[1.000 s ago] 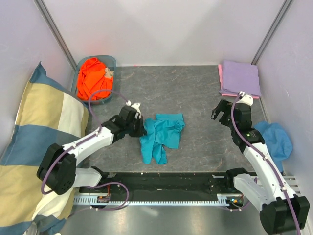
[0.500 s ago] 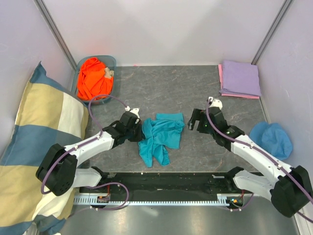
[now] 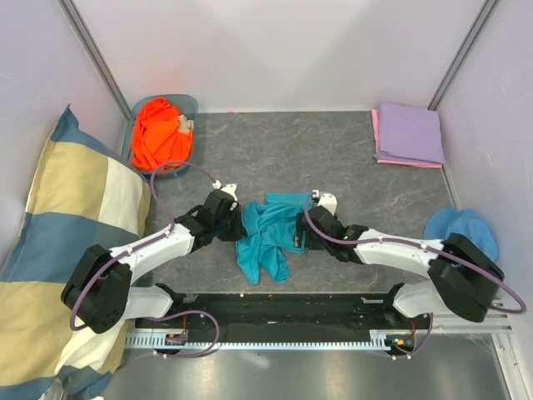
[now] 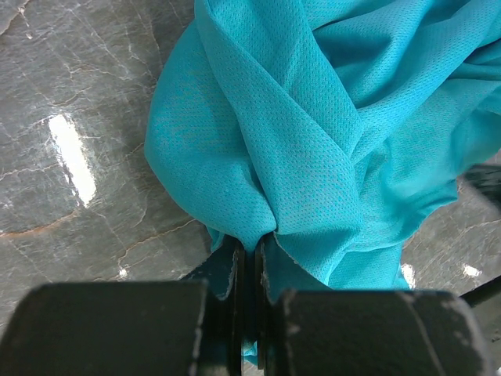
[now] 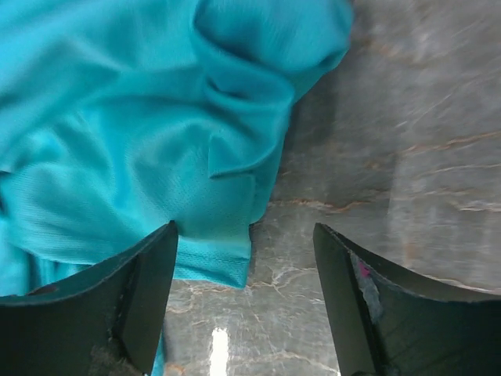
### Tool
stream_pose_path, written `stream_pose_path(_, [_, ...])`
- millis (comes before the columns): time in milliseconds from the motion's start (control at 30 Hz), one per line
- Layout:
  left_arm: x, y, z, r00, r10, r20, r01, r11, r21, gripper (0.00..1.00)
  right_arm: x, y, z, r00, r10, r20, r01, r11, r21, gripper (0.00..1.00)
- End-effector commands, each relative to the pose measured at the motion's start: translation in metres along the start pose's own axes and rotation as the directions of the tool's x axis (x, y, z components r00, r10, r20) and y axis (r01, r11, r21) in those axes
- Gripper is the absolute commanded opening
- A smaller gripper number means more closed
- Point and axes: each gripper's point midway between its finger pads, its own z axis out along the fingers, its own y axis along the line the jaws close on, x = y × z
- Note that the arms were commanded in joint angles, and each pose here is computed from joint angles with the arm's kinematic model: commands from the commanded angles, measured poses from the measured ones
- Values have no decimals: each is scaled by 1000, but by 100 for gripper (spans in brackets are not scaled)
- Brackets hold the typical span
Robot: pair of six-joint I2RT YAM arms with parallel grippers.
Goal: Fold and stack the t-shirts
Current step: Flatten out the tshirt
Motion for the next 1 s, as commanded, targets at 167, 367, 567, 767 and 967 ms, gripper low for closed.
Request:
stream_pose_path(167, [-11, 3, -4, 998, 21, 60, -19, 1000, -19, 3, -11, 27, 18, 998, 7, 65, -8, 1000, 11, 57])
stream_pose_path(367, [-10, 5, -2, 998, 19, 55, -18, 1000, -25, 3, -8, 28, 21, 999, 3, 53, -4, 1000, 11, 5])
stream_pose_path(567, [-15, 6, -7, 998, 27, 63, -24, 999, -46, 8, -28, 30, 1, 997, -17, 80, 15, 999, 30, 0])
stream_pose_path(767, [-64, -7, -39, 979, 72, 192, -60, 996, -67, 9, -97, 31, -61, 971, -41, 237, 22, 997, 80, 0])
stream_pose_path(967, [-96, -17, -72, 956, 116, 270, -97, 992, -84, 11, -153, 14, -128, 917, -14, 399, -45, 989, 140, 0])
